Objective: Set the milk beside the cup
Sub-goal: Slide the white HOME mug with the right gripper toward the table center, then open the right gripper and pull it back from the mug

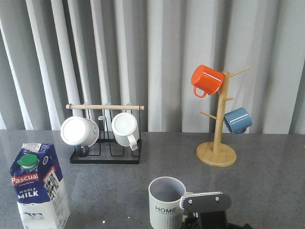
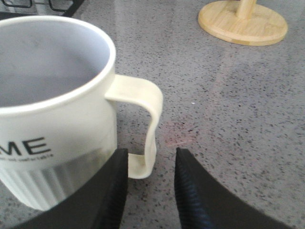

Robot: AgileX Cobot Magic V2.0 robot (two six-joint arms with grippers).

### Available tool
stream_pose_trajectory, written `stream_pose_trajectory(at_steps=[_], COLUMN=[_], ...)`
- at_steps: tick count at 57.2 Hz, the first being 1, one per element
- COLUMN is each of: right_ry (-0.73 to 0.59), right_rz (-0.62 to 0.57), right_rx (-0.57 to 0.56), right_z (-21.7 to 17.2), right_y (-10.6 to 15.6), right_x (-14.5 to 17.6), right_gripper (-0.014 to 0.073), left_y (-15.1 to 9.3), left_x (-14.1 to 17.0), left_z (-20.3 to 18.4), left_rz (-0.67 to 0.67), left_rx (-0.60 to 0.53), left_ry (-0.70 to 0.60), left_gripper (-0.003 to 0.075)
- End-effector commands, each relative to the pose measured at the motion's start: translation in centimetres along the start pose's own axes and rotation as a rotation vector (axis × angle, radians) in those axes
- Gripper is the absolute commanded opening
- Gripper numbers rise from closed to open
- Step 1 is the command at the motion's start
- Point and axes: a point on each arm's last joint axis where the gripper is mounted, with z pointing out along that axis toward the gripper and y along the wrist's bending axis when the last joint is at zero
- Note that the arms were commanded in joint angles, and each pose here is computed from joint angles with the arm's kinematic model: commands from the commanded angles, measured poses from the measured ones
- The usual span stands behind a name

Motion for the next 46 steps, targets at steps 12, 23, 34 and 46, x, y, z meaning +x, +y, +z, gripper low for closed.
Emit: stream_pose_trajectory(at_steps=[12,23,34,46], right_ry=[-0.164,-0.252,-0.337,-0.409], right_rz=[0.029,-0.009,0.039,-0.095], right_rx=[-0.007,-0.115,-0.169,-0.144], right_z=[-3.9,-7.1,-10.7,-13.7], right_y=[-1.8,-3.2,-5.6,-7.9], right_x=[-0.6,-0.7,-2.5,-3.9], right_gripper=[0.0256,0.0256,0.0256,0.0256], left_y=[-0.3,-0.3,-0.3,-0.3], left_x=[-1.8,-1.8,-1.8,-1.8], left_z=[0.0,0.0,0.0,0.0], left_rz=[-0.004,-0.004,-0.004,-0.004], left_rx=[0.018,0.018,0.018,0.018], left_ry=[-0.103,-0.103,-0.103,-0.103], left_gripper=[0.0565,0.0565,0.0565,0.0565])
